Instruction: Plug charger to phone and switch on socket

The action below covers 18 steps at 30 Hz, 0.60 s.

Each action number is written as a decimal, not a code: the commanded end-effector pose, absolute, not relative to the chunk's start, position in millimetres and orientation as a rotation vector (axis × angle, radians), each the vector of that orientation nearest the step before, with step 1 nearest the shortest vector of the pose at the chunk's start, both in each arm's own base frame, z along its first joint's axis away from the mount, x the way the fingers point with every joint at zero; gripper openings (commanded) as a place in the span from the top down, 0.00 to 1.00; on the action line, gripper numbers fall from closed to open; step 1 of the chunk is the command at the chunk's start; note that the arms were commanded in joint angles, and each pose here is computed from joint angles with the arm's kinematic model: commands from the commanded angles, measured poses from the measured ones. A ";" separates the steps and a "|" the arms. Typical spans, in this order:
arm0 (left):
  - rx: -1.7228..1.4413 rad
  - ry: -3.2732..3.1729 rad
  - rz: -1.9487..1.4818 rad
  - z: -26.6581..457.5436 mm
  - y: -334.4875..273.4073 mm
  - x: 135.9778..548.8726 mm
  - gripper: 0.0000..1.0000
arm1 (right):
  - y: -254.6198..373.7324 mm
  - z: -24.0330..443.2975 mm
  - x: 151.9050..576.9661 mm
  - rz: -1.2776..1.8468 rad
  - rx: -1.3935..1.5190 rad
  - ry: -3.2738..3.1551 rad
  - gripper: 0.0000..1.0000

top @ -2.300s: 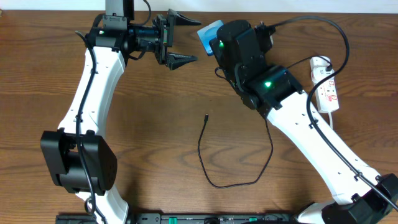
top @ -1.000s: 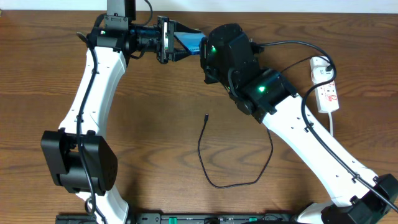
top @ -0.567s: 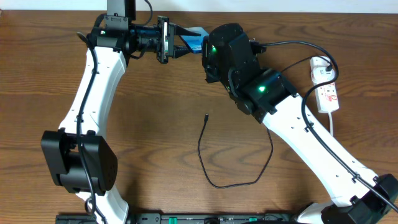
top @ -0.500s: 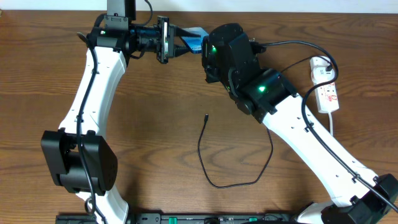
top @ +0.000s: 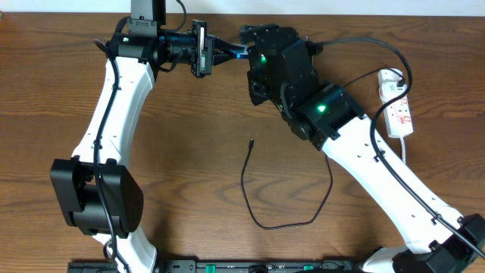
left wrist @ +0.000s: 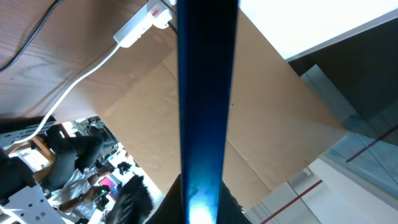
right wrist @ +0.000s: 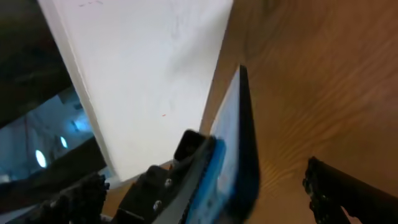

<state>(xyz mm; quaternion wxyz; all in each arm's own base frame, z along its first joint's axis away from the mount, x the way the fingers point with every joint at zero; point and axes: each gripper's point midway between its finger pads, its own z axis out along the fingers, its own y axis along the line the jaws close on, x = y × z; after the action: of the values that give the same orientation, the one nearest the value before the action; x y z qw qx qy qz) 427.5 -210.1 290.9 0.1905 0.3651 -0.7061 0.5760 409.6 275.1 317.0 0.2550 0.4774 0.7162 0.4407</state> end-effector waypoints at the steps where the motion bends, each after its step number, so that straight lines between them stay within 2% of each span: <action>1: 0.982 -2.077 1.690 305.0 -205.1 427.5 0.93 | 251.5 340.8 418.0 1.123 1.040 1.979 0.01; 5: 0.892 -2.348 1.775 294.4 -188.1 444.3 0.93 | 232.4 345.5 425.0 1.100 0.612 2.126 0.01; 8: 0.654 -2.613 1.850 290.7 -175.6 452.1 0.92 | 221.2 341.2 420.9 1.094 0.333 2.199 0.01; 13: 0.395 -2.821 1.844 280.0 -157.2 449.3 0.93 | 179.1 295.2 402.9 0.943 0.298 2.412 0.03; 18: 0.533 -3.050 1.554 245.7 -120.4 457.5 0.93 | 165.1 252.7 376.6 0.760 0.264 2.603 0.01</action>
<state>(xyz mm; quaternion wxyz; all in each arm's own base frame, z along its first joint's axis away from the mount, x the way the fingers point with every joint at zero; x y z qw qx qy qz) 453.6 -144.7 248.8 -0.0879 0.1856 -0.8367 0.5077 385.3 161.4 253.4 0.1995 0.1561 0.9236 0.2877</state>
